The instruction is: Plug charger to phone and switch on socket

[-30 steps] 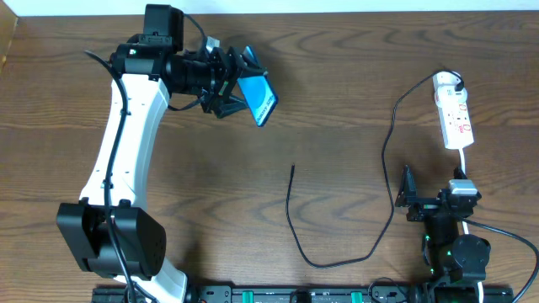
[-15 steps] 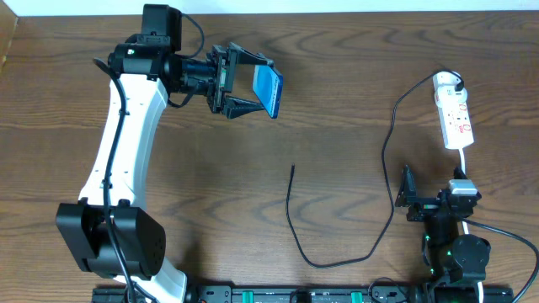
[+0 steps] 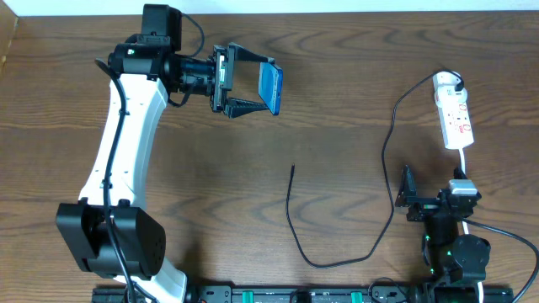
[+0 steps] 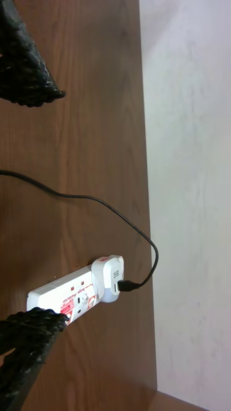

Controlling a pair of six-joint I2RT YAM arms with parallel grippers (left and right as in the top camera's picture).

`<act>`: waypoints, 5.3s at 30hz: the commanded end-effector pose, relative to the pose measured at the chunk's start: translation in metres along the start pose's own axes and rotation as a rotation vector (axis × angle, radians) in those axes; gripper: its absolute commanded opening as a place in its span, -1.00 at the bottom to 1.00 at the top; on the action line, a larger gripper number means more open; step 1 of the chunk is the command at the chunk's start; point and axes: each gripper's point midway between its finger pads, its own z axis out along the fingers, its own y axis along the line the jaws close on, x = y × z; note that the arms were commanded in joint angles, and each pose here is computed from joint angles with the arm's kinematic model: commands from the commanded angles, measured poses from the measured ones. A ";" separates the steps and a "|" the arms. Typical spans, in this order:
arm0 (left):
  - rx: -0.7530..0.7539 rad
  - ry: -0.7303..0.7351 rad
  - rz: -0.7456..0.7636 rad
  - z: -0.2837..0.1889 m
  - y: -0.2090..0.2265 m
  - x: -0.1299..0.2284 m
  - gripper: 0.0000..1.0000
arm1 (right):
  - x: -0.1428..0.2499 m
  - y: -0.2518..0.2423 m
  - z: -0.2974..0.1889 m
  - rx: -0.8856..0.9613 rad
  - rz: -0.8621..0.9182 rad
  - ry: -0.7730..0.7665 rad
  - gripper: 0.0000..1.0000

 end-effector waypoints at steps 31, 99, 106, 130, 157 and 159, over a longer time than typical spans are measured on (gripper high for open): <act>0.023 0.031 0.013 -0.006 -0.004 0.018 -0.85 | 0.001 0.005 0.000 -0.022 -0.010 0.003 0.98; 0.017 0.009 0.013 -0.006 -0.003 0.014 -0.85 | 0.001 0.005 0.000 -0.022 -0.010 0.003 0.98; 0.016 0.006 0.013 -0.006 -0.003 0.014 -0.85 | 0.001 0.005 0.000 -0.022 -0.010 0.003 0.99; -0.108 -0.413 0.039 -0.021 0.016 -0.056 -0.86 | 0.001 0.005 0.000 -0.022 -0.010 0.003 0.99; -0.294 -0.659 -0.050 -0.037 0.057 -0.083 -0.87 | -0.003 0.002 0.000 -0.003 -0.017 -0.015 0.99; -0.292 -0.658 -0.053 -0.036 0.057 -0.083 -0.85 | -0.005 0.004 0.000 -0.016 0.016 -0.021 0.99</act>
